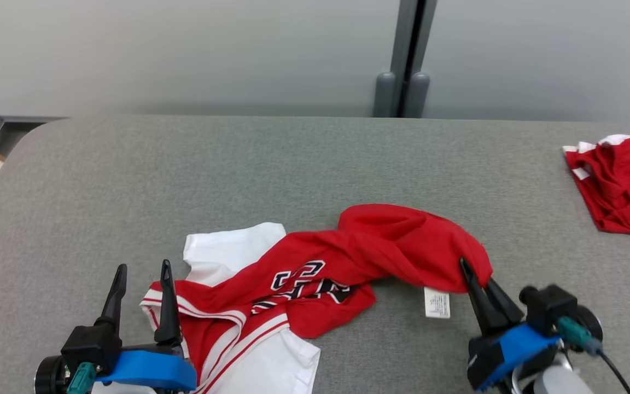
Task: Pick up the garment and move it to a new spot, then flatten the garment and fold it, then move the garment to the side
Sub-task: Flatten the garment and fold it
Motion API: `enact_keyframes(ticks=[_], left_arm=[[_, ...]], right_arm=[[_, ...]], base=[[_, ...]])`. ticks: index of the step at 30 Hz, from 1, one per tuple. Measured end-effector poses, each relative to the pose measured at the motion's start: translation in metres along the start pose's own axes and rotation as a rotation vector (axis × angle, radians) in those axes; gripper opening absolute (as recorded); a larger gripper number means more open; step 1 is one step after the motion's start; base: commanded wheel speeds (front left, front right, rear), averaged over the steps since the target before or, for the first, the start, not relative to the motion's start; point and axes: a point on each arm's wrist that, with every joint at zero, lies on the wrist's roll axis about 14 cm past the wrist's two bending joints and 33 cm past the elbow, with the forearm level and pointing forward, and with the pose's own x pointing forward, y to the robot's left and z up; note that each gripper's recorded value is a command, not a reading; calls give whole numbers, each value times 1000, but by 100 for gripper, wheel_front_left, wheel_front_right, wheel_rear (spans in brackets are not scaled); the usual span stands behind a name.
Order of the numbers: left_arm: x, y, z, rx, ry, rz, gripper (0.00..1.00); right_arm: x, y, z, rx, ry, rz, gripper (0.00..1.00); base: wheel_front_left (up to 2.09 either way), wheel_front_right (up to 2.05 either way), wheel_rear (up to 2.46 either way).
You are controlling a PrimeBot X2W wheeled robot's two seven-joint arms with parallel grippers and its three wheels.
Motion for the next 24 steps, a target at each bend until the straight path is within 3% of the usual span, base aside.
enact_keyframes(ticks=[9, 17, 24], left_arm=[[1, -15, 2, -4, -9, -46, 100], [6, -26, 0, -2, -5, -78, 100], [11, -30, -2, -1, 3, -88, 100]], right_arm=[[-63, 6, 28, 82, -51, -62, 0], [-99, 9, 96, 92, -186, -102, 0], [-108, 13, 148, 61, -295, -99, 0]], base=[[0, 0, 0], [0, 0, 0], [0, 0, 0]])
